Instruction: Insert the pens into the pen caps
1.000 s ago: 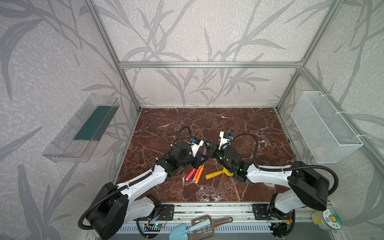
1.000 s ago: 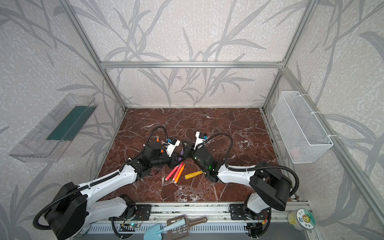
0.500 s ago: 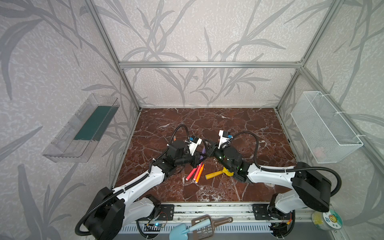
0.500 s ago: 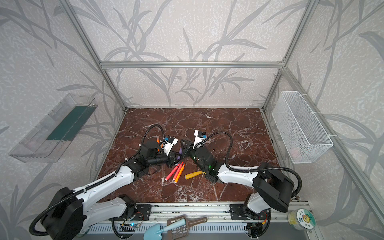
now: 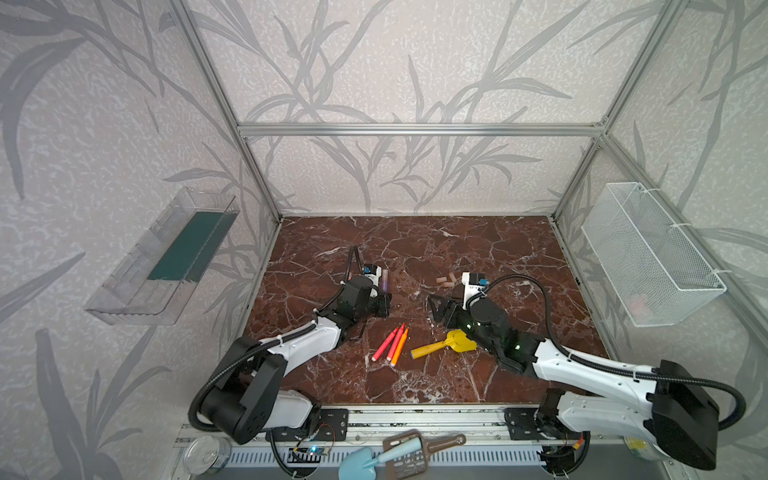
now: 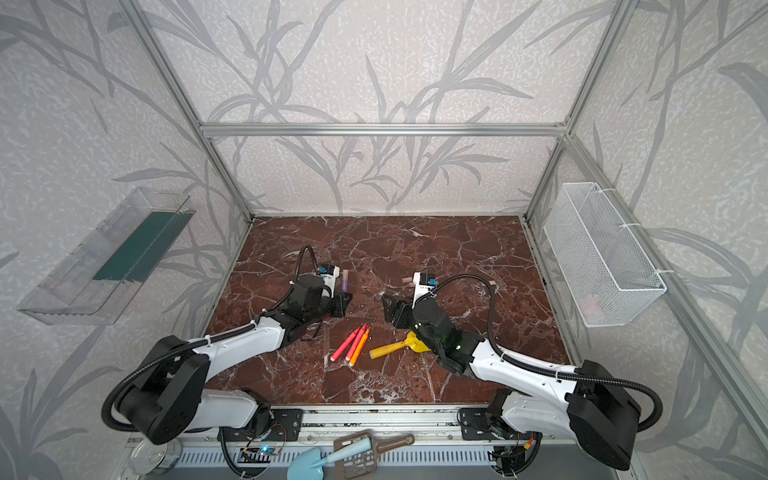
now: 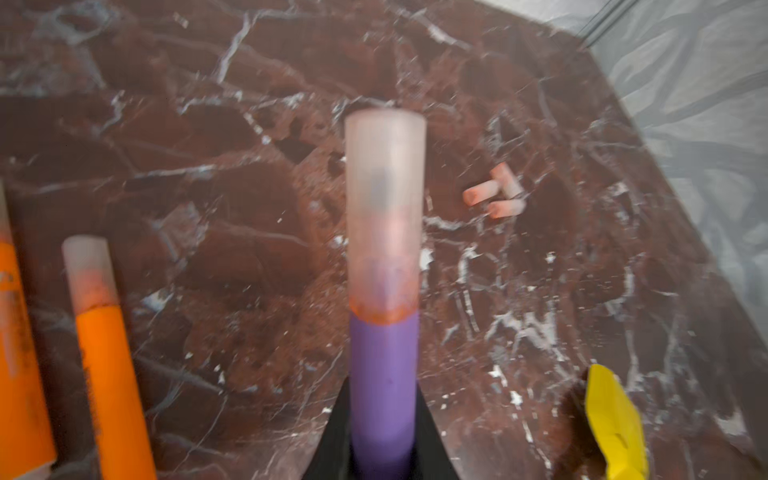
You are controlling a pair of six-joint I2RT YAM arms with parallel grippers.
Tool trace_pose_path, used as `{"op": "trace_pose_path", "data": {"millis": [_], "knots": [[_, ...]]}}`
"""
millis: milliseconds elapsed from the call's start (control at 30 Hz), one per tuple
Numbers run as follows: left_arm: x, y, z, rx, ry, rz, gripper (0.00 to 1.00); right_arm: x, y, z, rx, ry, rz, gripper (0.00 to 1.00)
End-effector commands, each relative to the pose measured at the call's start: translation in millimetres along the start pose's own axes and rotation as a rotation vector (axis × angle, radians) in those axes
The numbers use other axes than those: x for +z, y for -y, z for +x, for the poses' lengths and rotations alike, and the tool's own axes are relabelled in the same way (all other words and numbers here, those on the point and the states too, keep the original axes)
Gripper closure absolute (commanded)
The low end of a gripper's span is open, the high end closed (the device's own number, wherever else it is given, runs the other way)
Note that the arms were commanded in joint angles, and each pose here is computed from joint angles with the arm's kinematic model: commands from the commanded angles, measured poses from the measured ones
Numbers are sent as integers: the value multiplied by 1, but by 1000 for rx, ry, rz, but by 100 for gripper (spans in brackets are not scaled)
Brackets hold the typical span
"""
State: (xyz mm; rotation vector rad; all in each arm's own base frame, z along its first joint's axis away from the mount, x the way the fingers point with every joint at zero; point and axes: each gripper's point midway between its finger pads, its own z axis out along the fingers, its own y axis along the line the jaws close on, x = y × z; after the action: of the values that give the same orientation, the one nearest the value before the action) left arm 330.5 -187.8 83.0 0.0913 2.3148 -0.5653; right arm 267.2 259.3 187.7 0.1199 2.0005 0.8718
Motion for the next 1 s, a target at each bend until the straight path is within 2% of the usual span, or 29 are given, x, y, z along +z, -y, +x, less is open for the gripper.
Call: {"op": "trace_pose_path", "data": {"millis": [0, 533, 733, 967], "knots": [[7, -22, 7, -32, -59, -137, 100, -6, 22, -1, -12, 3, 73, 22], [24, -70, 25, 1, -178, -418, 99, -5, 30, 1, -11, -7, 93, 22], [26, -77, 30, 11, -221, -469, 87, -7, 32, -1, -9, -1, 96, 22], [19, -77, 24, 12, -207, -480, 73, -11, 34, -4, -7, 10, 97, 21]]}}
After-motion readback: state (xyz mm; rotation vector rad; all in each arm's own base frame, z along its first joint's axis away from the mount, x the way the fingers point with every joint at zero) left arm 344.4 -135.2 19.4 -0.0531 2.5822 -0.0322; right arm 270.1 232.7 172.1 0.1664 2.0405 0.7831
